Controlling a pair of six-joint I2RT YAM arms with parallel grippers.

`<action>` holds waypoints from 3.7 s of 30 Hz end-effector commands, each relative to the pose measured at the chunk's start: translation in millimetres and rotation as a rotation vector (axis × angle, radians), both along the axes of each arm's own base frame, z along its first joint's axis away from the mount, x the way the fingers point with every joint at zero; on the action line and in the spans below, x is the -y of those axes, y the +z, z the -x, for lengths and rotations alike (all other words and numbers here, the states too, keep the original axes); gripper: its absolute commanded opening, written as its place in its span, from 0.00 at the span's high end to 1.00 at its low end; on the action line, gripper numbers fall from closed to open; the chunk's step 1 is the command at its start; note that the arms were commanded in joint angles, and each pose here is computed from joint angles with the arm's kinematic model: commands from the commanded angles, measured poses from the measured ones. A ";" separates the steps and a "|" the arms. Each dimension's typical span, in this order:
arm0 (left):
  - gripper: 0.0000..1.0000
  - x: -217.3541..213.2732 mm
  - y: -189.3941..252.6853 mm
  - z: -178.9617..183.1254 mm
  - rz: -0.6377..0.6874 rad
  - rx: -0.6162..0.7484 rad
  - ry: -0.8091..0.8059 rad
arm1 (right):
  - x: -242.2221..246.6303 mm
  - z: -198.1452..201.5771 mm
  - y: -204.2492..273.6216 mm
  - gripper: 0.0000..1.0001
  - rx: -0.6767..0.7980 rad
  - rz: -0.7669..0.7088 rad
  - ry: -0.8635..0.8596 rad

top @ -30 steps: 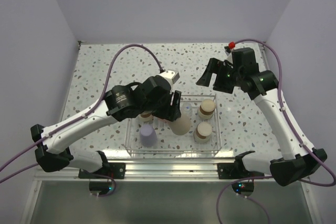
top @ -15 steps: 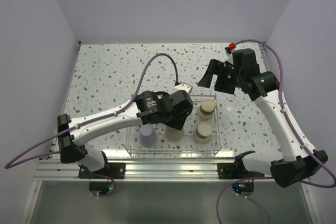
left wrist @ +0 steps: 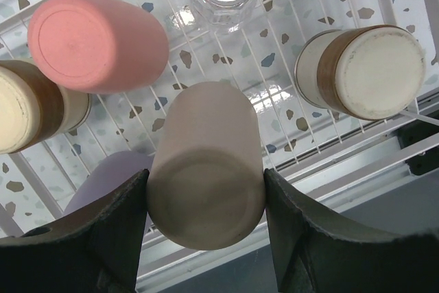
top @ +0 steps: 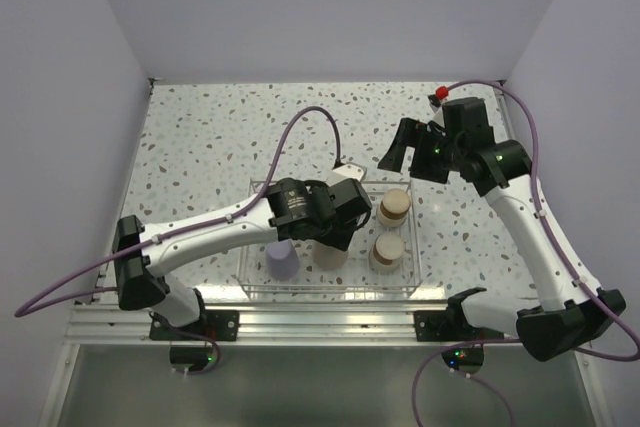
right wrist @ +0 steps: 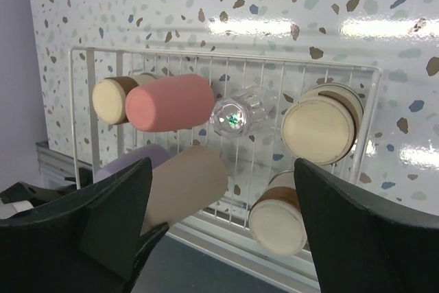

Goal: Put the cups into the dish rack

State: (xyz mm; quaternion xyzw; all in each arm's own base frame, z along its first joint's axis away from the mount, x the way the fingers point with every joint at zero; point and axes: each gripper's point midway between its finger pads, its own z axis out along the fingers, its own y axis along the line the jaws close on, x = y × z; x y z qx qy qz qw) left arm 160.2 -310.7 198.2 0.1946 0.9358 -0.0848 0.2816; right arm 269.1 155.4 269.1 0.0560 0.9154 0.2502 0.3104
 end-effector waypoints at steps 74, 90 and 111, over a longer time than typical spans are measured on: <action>0.00 -370.7 -22.2 -180.7 -0.063 0.857 0.954 | 58.5 56.7 75.2 0.08 0.314 0.083 -0.104; 0.00 -354.4 -81.1 -212.6 -0.017 0.917 0.780 | 72.1 66.5 69.8 0.02 0.364 0.132 -0.115; 0.00 -339.2 -81.9 -197.7 0.027 1.028 0.652 | 149.2 1.8 21.3 0.02 0.475 0.399 -0.605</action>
